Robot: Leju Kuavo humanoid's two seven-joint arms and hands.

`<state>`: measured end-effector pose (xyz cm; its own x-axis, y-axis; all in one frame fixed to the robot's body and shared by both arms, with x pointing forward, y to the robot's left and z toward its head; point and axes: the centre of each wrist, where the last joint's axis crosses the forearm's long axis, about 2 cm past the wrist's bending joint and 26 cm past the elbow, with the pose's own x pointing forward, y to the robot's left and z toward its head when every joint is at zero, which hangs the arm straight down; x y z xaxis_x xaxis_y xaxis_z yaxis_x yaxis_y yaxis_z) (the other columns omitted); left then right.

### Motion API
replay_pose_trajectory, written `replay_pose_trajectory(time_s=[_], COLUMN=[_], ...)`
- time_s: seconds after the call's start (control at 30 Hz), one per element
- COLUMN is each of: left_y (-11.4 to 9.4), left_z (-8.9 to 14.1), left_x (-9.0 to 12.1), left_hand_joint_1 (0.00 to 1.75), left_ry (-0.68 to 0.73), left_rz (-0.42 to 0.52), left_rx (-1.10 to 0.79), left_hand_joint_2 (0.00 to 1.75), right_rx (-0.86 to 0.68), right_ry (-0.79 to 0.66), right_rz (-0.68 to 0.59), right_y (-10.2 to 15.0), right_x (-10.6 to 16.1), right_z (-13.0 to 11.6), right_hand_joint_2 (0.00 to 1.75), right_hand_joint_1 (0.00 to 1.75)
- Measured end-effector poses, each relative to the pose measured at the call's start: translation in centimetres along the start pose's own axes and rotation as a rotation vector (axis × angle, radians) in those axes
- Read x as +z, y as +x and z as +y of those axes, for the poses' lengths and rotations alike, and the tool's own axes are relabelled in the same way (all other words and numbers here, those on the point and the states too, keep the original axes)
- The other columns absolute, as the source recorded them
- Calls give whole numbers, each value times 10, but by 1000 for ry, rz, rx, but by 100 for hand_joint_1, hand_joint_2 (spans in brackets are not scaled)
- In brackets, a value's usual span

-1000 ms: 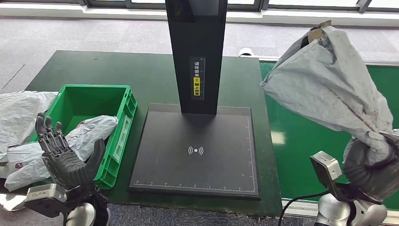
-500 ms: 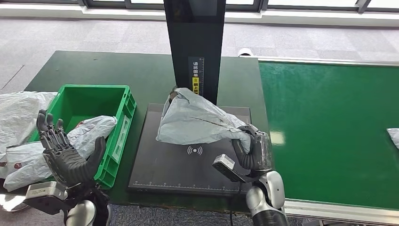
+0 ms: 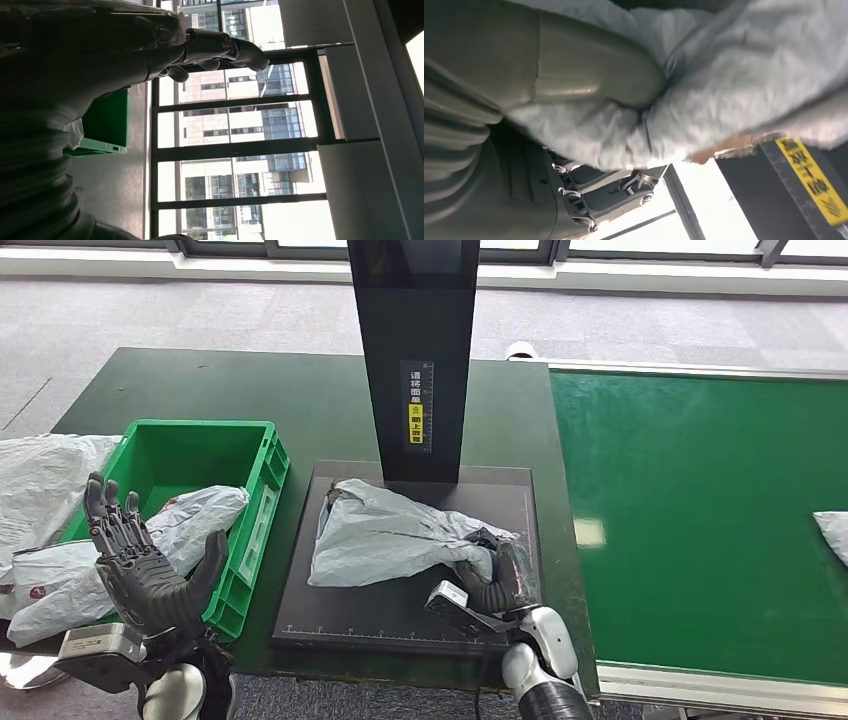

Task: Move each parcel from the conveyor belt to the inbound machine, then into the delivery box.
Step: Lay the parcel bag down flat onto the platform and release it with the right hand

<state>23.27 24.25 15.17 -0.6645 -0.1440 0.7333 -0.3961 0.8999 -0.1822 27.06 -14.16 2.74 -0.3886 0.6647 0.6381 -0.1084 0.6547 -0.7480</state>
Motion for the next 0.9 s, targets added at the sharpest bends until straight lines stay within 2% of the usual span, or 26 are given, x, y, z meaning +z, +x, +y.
replay_pose_trajectory(time_s=[0.1,0.6,0.9], left_y=[0,0,0], left_z=[0,1,1], left_x=[0,1,1], left_hand_joint_1=[0,0,0], left_ry=[-1,7,10], left_rz=[0,1,1], left_rx=[-1,-12,-15], left_hand_joint_2=[175,175,175], right_rx=[-2,-139,-158], right_ry=[17,-10,-14], right_rz=[11,-2,-8], right_y=[-1,-3,-4], right_x=[1,1,1], right_z=[2,4,4], right_hand_joint_2=[175,175,175], right_hand_joint_1=[0,0,0])
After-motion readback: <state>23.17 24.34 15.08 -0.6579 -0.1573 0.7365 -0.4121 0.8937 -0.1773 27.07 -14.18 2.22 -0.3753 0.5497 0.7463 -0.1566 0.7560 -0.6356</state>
